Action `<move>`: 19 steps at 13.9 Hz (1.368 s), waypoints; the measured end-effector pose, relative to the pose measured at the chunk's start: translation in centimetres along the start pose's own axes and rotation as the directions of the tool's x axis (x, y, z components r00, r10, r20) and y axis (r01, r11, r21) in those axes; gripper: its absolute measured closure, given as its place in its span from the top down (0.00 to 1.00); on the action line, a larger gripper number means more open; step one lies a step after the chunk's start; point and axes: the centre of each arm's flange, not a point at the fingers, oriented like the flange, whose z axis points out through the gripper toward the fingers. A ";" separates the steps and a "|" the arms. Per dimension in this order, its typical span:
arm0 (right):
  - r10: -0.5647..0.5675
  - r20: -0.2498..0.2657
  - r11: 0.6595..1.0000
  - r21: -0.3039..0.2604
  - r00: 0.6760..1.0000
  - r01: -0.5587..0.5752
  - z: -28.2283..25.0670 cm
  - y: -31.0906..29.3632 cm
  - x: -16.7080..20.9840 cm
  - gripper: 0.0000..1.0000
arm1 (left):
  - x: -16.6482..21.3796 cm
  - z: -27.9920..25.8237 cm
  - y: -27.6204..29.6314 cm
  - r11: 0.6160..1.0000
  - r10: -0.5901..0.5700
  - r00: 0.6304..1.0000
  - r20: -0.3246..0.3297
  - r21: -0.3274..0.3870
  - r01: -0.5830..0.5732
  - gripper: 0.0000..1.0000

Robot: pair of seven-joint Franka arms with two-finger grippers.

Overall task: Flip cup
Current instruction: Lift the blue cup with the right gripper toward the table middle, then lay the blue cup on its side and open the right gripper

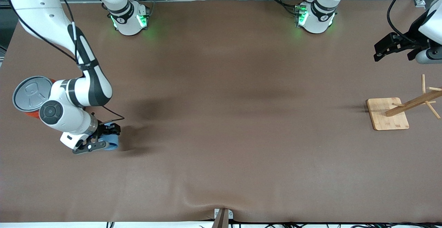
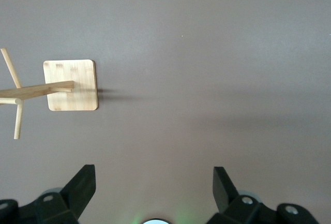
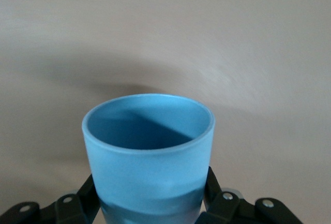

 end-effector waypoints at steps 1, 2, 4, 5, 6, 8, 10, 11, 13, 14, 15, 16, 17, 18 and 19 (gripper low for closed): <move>-0.105 -0.011 0.994 -0.002 0.994 0.105 -0.7 -1.9 0.6 0.79 | 0.0 0.0 0.0 1.000 0.001 1.000 0.000 0.000 -0.001 1.00; -0.202 -0.018 0.979 -0.005 0.979 0.202 -1.1 -4.2 1.3 0.79 | 0.0 0.0 0.1 1.000 0.002 1.000 0.000 0.000 -0.002 1.00; -0.372 -0.036 0.928 -0.014 0.927 0.372 -2.0 -10.9 2.8 0.79 | 0.0 0.1 0.2 1.000 0.003 1.000 0.001 0.000 -0.003 1.00; -0.447 -0.044 0.895 -0.022 0.893 0.446 -2.6 -14.8 3.3 0.79 | 0.0 0.1 0.2 1.000 0.003 1.000 0.002 0.000 -0.003 1.00; -0.527 -0.052 0.850 -0.039 0.848 0.525 -3.3 -18.7 3.8 0.79 | 0.0 0.1 0.2 1.000 0.003 1.000 0.002 0.000 -0.003 1.00; -0.652 -0.077 0.758 -0.076 0.755 0.647 -5.1 -25.9 4.4 0.79 | 0.0 0.1 0.2 1.000 0.004 1.000 0.003 0.000 -0.004 1.00; -0.726 -0.096 0.688 -0.099 0.681 0.719 -6.5 -31.8 4.2 0.79 | 0.1 0.3 0.2 1.000 0.003 1.000 0.006 0.001 -0.003 1.00; -0.755 -0.098 0.656 -0.107 0.649 0.747 -6.8 -34.2 3.8 0.79 | 0.2 0.4 0.2 1.000 0.003 1.000 0.008 0.001 -0.003 1.00; -0.816 -0.077 0.578 -0.127 0.573 0.806 -6.7 -39.0 2.6 0.79 | 0.4 0.7 0.2 1.000 0.002 1.000 0.013 0.001 -0.002 1.00; -0.844 -0.055 0.535 -0.142 0.533 0.833 -6.1 -41.0 1.9 0.79 | 0.4 0.7 0.2 1.000 0.002 1.000 0.014 0.001 -0.002 1.00; -0.863 -0.041 0.503 -0.156 0.504 0.850 -5.2 -42.3 1.6 0.79 | 0.4 0.8 0.2 1.000 0.002 1.000 0.015 0.001 -0.002 1.00; -0.876 -0.035 0.480 -0.171 0.481 0.861 -4.0 -43.0 1.6 0.79 | 0.4 0.7 0.2 1.000 0.002 1.000 0.015 0.001 -0.002 1.00; -0.885 -0.026 0.462 -0.179 0.465 0.869 -2.5 -43.3 1.7 0.79 | 0.4 0.7 0.2 1.000 0.002 1.000 0.015 0.001 -0.002 1.00; -0.892 -0.015 0.446 -0.183 0.451 0.876 -1.0 -43.6 1.9 0.79 | 0.4 0.8 0.2 1.000 0.002 1.000 0.015 0.001 -0.002 1.00; -0.899 -0.005 0.431 -0.185 0.438 0.883 0.4 -44.0 2.1 0.79 | 0.4 0.8 0.2 1.000 0.002 1.000 0.015 0.001 -0.002 1.00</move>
